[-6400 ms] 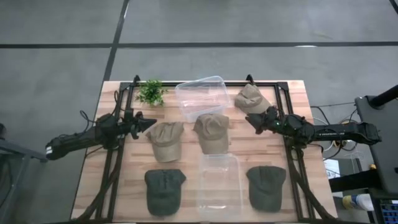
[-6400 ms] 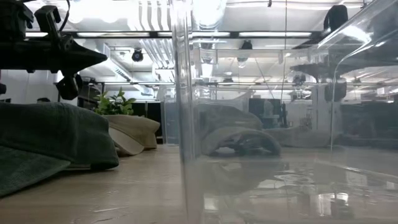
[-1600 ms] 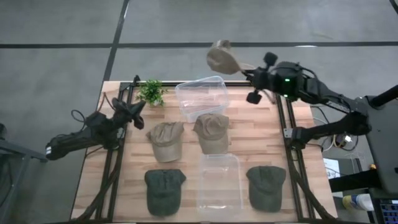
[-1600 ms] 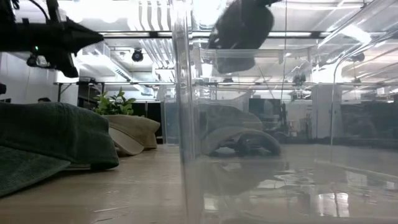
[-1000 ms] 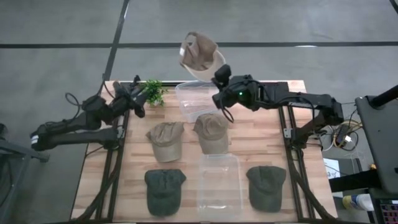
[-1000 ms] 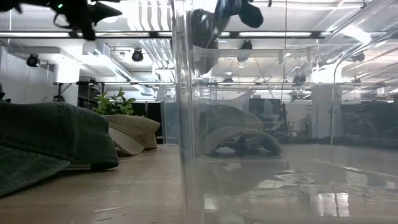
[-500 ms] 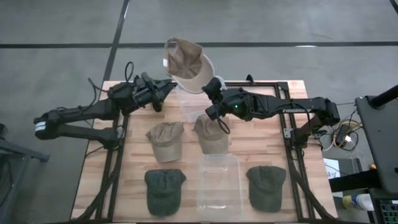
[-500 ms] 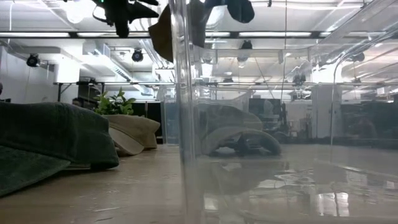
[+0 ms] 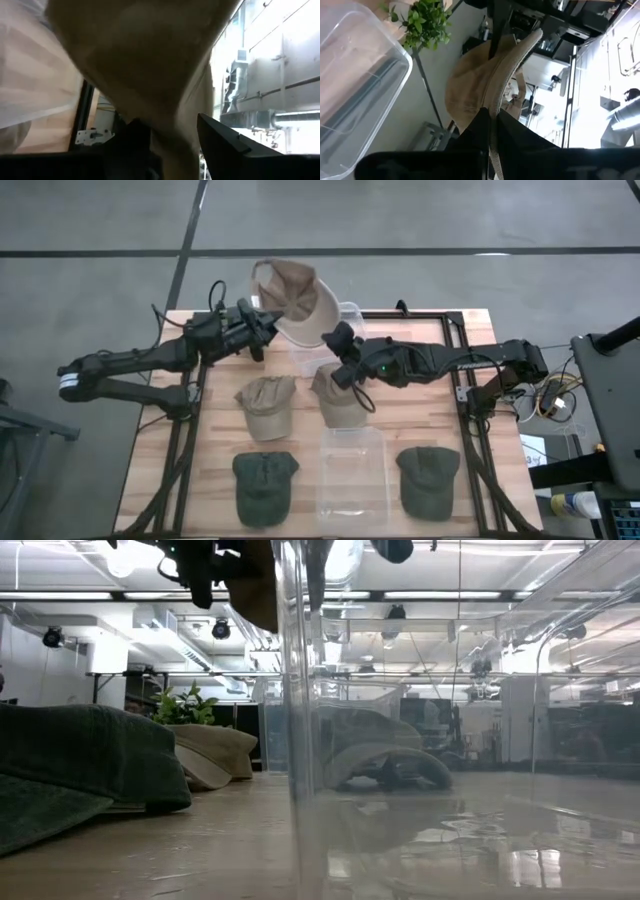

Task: Pick & Place hat
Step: Put the right brown cap into the top transparent container

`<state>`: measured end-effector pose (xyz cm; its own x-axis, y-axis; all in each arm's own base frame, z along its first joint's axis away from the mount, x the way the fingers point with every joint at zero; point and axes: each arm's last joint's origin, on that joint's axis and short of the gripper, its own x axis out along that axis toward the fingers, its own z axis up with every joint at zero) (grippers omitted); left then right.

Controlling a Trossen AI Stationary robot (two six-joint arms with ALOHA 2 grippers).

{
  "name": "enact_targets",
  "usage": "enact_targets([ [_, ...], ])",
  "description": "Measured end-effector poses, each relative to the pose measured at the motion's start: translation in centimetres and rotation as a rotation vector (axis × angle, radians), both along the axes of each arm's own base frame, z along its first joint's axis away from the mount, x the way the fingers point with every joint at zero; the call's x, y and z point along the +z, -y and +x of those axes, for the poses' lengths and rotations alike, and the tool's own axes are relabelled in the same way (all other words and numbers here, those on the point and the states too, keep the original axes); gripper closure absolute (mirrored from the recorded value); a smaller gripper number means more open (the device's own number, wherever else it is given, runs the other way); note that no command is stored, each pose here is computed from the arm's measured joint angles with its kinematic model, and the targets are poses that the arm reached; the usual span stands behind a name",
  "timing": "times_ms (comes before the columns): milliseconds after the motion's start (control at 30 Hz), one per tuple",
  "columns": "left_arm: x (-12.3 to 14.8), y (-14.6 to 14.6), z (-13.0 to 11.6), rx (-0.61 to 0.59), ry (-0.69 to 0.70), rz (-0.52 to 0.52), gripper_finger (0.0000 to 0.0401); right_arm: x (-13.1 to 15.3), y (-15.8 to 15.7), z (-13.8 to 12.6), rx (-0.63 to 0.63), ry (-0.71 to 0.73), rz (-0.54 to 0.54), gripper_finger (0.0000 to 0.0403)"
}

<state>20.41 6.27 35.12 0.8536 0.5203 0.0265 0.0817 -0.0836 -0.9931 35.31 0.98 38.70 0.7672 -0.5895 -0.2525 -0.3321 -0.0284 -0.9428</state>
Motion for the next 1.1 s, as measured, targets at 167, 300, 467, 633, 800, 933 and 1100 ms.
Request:
enact_targets([
  [167, -0.2, 0.0, 0.6, -0.027, -0.009, 0.023, 0.0324, 0.0, 0.2, 0.0, -0.007, 0.012, 0.018, 0.0391],
  [300, -0.4, -0.1, 0.8, -0.027, -0.026, 0.031, 0.0388, 0.0, 0.2, 0.0, -0.014, 0.036, 0.041, 0.0391],
  [467, 0.4, 0.0, 0.6, -0.012, -0.043, 0.135, 0.0394, 0.4, 0.2, 0.0, -0.055, 0.148, 0.144, 0.038],
  [633, 2.3, 0.0, 0.0, 0.027, -0.075, 0.285, 0.0395, 1.3, 0.7, -0.1, -0.11, 0.363, 0.324, 0.0346],
  [800, 4.1, -0.1, -0.5, 0.065, -0.178, 0.422, 0.0395, 2.7, 1.4, -0.3, -0.182, 0.587, 0.559, 0.0301],
  [933, 5.6, 0.0, -0.9, 0.111, -0.207, 0.523, 0.0396, 4.2, 1.9, -0.8, -0.225, 0.768, 0.735, 0.027],
  [1100, 7.2, 0.0, -1.9, 0.191, -0.26, 0.608, 0.0397, 6.6, 3.2, -2.6, -0.34, 0.939, 0.894, 0.0244],
])
